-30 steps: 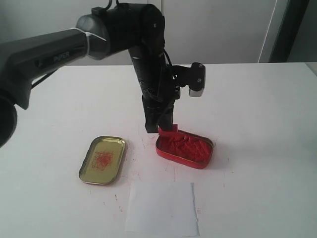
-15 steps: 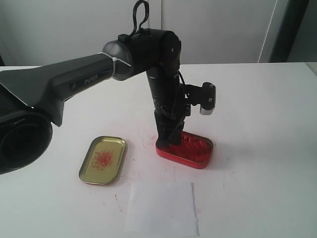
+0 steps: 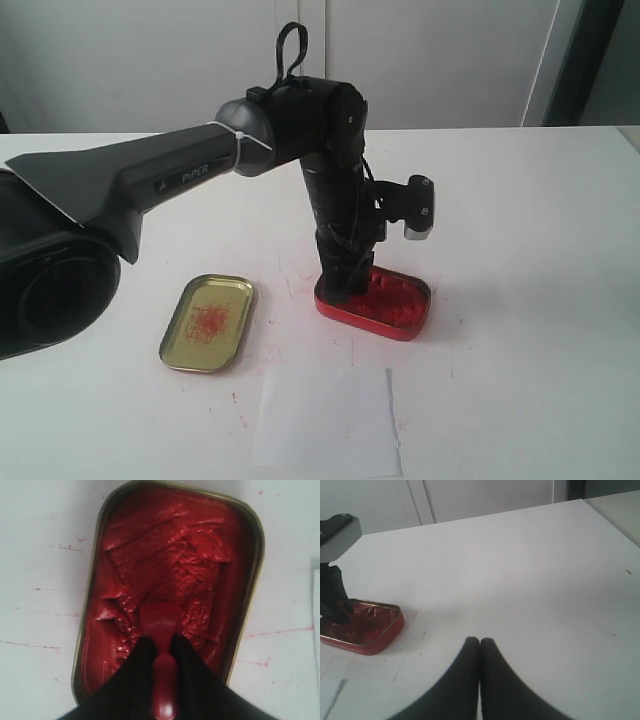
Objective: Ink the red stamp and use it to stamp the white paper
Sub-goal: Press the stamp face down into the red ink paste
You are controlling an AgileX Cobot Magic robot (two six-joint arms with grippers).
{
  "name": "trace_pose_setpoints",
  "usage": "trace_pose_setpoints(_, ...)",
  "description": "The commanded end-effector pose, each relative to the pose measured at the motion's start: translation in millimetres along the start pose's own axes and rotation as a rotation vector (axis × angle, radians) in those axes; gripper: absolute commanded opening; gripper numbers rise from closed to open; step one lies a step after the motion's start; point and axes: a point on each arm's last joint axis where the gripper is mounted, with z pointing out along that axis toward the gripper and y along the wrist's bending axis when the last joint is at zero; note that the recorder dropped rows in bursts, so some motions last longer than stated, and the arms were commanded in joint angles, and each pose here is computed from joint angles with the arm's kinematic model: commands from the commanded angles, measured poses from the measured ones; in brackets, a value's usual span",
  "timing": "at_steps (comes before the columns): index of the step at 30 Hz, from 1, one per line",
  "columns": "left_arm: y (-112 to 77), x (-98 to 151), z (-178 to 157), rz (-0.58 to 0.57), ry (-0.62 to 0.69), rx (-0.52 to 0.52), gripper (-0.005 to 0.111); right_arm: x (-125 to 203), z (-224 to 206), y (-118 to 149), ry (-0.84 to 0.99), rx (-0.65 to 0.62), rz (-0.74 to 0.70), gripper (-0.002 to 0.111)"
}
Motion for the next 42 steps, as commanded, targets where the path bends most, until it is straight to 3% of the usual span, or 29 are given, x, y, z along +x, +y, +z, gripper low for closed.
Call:
trace_pose_setpoints(1,-3.1,-1,14,-0.012,0.001,0.045,0.0,0,0,0,-0.009,0.001,0.001,0.0)
trace_pose_setpoints(29,-8.4,12,55,-0.02,0.081,0.155,0.0,0,0,0,-0.009,0.001,0.001,0.0)
trace_pose_setpoints(42,-1.2,-1,-1,0.005,0.011,0.0,0.0,0,0,0,-0.009,0.001,0.001,0.0)
